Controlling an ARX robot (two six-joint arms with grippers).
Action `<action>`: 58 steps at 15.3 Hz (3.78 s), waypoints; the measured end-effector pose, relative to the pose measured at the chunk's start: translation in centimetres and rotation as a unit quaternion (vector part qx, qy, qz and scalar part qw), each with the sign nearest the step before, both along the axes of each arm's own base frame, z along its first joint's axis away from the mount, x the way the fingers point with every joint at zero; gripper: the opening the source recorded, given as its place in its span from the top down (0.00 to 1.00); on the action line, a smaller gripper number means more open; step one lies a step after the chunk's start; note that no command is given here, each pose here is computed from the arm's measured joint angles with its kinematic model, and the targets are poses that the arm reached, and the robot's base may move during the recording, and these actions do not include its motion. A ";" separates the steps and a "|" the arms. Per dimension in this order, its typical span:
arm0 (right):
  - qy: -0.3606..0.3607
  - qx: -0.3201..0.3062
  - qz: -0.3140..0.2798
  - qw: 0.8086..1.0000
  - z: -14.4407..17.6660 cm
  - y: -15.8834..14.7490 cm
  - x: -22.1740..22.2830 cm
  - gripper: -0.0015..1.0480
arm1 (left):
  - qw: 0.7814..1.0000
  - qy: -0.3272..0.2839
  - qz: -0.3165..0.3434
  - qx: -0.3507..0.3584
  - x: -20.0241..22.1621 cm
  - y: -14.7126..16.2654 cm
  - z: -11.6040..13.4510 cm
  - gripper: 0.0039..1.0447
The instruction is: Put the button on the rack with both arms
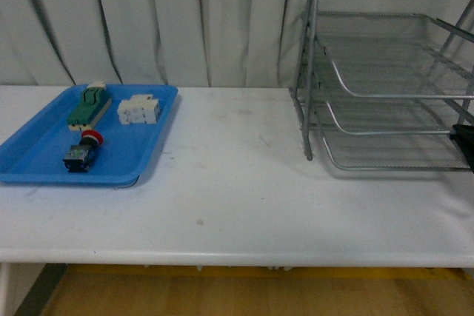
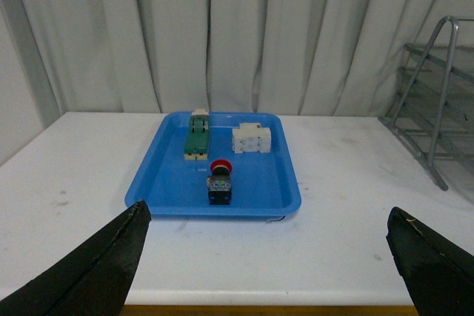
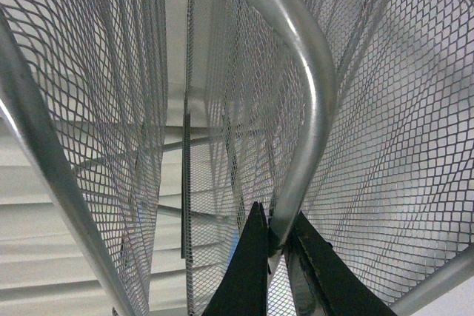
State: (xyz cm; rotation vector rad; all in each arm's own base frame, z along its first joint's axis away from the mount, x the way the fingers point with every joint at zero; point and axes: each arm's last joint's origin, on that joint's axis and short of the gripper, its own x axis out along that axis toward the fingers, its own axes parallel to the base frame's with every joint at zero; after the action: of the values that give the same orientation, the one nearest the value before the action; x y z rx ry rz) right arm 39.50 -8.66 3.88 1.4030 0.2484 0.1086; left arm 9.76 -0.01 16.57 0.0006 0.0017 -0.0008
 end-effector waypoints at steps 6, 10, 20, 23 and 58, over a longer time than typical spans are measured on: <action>0.016 -0.007 0.011 1.000 -0.2 0.2 -1.9 0.95 | 1.000 0.000 0.000 0.000 0.0 0.0 0.0 0.06; 0.038 -0.021 0.042 0.998 -0.2 0.0 -5.4 0.95 | 1.000 0.000 0.000 0.000 0.0 0.0 0.0 0.06; 0.060 -0.056 0.105 0.991 0.7 0.1 -12.1 0.44 | 1.000 0.000 0.000 0.000 0.0 0.0 0.0 0.06; 0.046 -0.055 0.112 0.991 2.1 0.4 -12.8 0.11 | 1.000 0.000 0.000 0.000 0.0 0.0 0.0 0.06; -0.115 -0.641 -0.049 0.757 13.0 8.7 -28.8 0.98 | 1.000 0.000 0.000 0.000 0.0 0.0 0.0 0.06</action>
State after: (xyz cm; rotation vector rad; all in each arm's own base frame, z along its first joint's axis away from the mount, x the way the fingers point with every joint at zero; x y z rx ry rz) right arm 10.68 0.01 16.86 0.0059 -0.0009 0.0027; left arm 9.76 -0.01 16.56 0.0006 0.0021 -0.0008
